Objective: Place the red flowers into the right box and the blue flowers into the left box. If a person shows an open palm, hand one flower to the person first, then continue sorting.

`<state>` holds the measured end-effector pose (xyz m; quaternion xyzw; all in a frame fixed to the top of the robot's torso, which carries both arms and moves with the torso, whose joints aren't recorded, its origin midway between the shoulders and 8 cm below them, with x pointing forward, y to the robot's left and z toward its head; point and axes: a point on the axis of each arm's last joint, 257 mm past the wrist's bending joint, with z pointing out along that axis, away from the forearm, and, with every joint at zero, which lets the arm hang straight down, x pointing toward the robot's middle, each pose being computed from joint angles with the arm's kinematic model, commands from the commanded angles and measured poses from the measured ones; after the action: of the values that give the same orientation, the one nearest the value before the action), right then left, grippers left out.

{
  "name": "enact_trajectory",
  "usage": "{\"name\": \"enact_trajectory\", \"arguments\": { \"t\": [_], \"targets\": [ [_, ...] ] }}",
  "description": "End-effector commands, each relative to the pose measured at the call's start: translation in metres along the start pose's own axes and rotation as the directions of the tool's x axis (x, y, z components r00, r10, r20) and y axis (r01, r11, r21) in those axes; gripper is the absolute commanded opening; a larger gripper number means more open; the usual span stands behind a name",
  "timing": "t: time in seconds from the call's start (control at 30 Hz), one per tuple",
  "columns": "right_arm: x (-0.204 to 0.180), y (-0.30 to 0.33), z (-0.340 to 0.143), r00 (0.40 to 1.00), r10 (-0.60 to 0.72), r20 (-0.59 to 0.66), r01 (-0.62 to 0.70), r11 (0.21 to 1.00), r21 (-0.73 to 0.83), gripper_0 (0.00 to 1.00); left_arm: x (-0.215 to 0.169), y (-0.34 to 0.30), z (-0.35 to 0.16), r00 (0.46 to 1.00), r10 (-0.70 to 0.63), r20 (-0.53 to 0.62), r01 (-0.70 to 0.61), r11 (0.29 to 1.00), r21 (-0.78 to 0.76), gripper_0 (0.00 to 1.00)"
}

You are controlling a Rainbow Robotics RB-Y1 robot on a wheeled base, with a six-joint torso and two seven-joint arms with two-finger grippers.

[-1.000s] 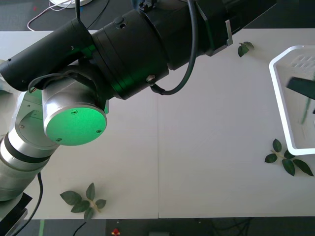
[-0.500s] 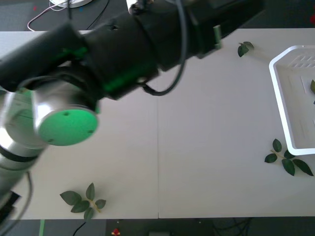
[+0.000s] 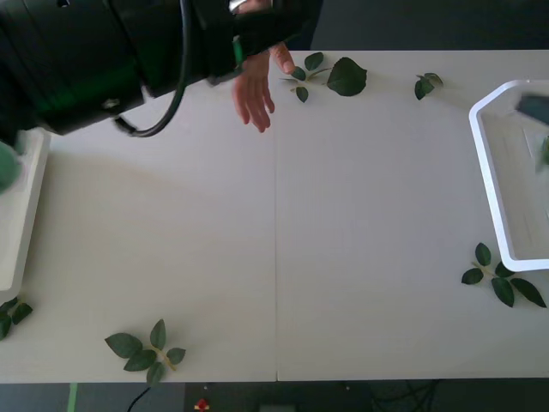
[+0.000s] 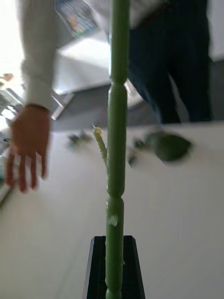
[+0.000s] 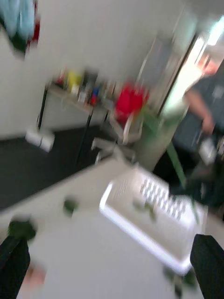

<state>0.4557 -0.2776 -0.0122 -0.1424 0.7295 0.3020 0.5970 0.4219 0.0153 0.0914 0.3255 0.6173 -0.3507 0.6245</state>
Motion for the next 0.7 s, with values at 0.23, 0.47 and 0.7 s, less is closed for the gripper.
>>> {"name": "enact_trajectory", "arguments": {
  "t": [0.23, 0.47, 0.7],
  "targets": [
    [-0.03, 0.058, 0.091, 0.888, -0.431, 0.164, 0.452, 0.884, -0.124, 0.0, 0.047, 0.029, -0.056, 0.953, 0.119, -0.277, -0.147, 0.986, -0.08, 1.0],
    [-0.029, 0.056, 0.141, 0.808, -0.56, 0.183, 0.58, 0.81, -0.085, 0.0, 0.059, 0.033, -0.06, 0.947, 0.137, -0.291, -0.165, 0.983, -0.076, 1.0],
    [-0.023, 0.059, 0.193, 0.792, -0.581, 0.189, 0.597, 0.802, -0.035, 0.0, 0.06, 0.029, -0.06, 0.948, 0.129, -0.289, -0.154, 0.986, -0.063, 1.0]
  ]
}}
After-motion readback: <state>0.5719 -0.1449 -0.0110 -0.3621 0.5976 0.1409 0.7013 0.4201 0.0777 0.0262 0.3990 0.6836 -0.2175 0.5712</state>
